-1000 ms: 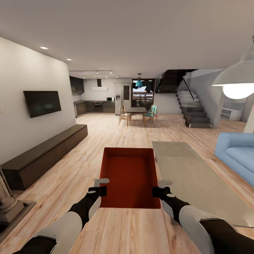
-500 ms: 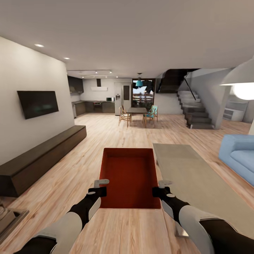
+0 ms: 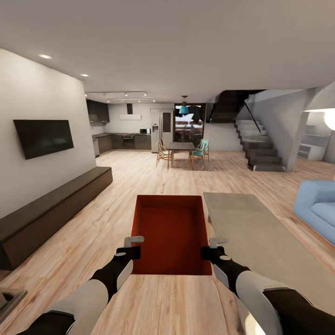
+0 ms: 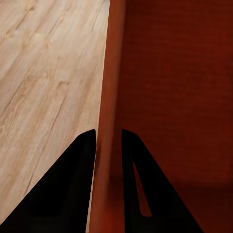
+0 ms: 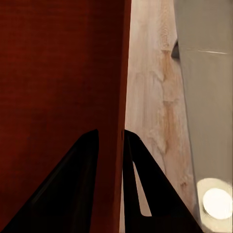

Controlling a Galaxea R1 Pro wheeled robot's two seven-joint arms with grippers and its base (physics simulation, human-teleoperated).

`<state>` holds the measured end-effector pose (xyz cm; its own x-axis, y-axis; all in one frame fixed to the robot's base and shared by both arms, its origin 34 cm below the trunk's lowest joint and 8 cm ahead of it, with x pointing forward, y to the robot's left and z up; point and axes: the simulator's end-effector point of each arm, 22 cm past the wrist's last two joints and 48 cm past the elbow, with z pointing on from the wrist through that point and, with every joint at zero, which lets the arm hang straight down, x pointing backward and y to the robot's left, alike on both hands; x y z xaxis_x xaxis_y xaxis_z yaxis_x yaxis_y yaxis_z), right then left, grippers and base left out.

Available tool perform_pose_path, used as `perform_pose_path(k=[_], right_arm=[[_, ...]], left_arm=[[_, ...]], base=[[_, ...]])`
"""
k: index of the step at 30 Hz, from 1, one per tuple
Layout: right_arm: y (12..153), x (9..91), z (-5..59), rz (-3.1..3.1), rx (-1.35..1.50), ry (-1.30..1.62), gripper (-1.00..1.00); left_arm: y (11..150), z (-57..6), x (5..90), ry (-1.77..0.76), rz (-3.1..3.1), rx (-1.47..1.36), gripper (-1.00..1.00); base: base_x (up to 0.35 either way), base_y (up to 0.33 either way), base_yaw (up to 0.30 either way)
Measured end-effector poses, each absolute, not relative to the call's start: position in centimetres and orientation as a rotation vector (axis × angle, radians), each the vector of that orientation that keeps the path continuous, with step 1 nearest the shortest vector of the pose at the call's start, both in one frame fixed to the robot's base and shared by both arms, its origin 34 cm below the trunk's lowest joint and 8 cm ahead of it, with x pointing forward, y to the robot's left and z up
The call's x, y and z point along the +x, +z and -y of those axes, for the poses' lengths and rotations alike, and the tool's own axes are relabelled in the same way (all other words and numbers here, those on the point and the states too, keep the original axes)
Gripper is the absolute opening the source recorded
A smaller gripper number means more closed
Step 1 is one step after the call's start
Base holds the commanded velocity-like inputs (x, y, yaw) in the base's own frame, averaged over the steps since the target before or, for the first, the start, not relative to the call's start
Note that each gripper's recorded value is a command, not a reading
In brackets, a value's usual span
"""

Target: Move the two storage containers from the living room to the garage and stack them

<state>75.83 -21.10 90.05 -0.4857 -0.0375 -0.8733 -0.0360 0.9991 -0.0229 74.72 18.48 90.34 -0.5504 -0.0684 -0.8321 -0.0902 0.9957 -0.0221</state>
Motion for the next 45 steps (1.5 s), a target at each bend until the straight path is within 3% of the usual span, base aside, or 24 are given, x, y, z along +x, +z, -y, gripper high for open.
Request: perform_pose_path(k=[45], right_arm=[[89.91,75.71,21.17,-2.077,-0.049,-0.003,-1.0]], left_arm=[[90.22,-18.41,74.66,0.028,-2.154,-0.108,-1.0]], base=[[0.321,0.0,0.0]])
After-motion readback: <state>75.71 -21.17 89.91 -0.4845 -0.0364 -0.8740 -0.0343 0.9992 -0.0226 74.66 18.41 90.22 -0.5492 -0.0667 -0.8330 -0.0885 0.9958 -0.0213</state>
